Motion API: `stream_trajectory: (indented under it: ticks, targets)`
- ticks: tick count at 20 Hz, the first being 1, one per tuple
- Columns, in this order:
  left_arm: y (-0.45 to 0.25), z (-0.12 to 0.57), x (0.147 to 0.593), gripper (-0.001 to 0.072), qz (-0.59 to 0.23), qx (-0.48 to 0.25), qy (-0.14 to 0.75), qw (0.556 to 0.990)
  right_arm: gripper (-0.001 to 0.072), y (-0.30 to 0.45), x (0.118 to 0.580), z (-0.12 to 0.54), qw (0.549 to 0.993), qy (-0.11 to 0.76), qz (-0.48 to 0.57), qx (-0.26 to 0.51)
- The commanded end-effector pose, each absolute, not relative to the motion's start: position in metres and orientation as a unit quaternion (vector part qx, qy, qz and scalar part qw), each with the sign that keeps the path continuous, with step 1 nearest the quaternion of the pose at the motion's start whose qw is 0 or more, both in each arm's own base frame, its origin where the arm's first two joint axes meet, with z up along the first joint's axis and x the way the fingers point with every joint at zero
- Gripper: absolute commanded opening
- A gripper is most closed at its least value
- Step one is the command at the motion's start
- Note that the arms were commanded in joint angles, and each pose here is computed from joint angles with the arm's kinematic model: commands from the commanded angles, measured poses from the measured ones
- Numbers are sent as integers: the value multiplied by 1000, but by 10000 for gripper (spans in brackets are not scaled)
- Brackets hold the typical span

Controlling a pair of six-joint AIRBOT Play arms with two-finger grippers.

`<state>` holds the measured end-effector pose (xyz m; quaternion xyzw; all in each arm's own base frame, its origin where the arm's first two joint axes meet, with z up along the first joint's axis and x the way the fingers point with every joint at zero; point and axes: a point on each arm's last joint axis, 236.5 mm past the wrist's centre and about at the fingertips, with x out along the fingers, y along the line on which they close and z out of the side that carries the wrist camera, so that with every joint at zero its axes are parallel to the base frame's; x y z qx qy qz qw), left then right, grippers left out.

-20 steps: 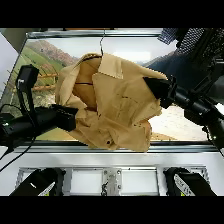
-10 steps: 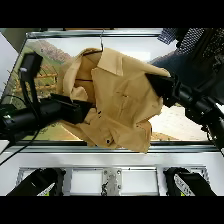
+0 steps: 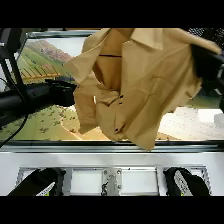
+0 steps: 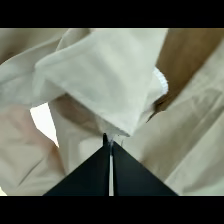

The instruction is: Fold the clothes and pants, and hang the long-sleeved shirts on hangers.

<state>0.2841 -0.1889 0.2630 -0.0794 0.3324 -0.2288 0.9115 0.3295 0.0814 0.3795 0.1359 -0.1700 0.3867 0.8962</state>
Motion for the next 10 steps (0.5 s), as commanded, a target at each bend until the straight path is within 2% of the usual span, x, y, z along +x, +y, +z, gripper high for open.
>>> stream_trajectory:
  ticks: [1, 3, 7, 8, 9, 10]
  targets:
    - [-193, 249, 294, 13, -223, -69, 352, 907, 13, 21, 319, 406, 930, -212, 286, 91]
    - [-197, 240, 299, 13, -221, -65, 362, 903, 13, -12, 310, 417, 946, -229, 217, 67]
    - [-220, 237, 310, 30, -244, -71, 355, 899, 13, -37, 300, 427, 954, -240, 168, 67]
    - [-228, 237, 310, 277, -255, -64, 350, 899, 13, -51, 300, 431, 957, -249, 133, 68]
    - [-235, 237, 310, 485, -262, -63, 346, 899, 13, -66, 298, 438, 959, -261, 94, 62]
    - [-239, 237, 311, 504, -267, -62, 344, 898, 13, -83, 295, 444, 959, -273, 49, 59]
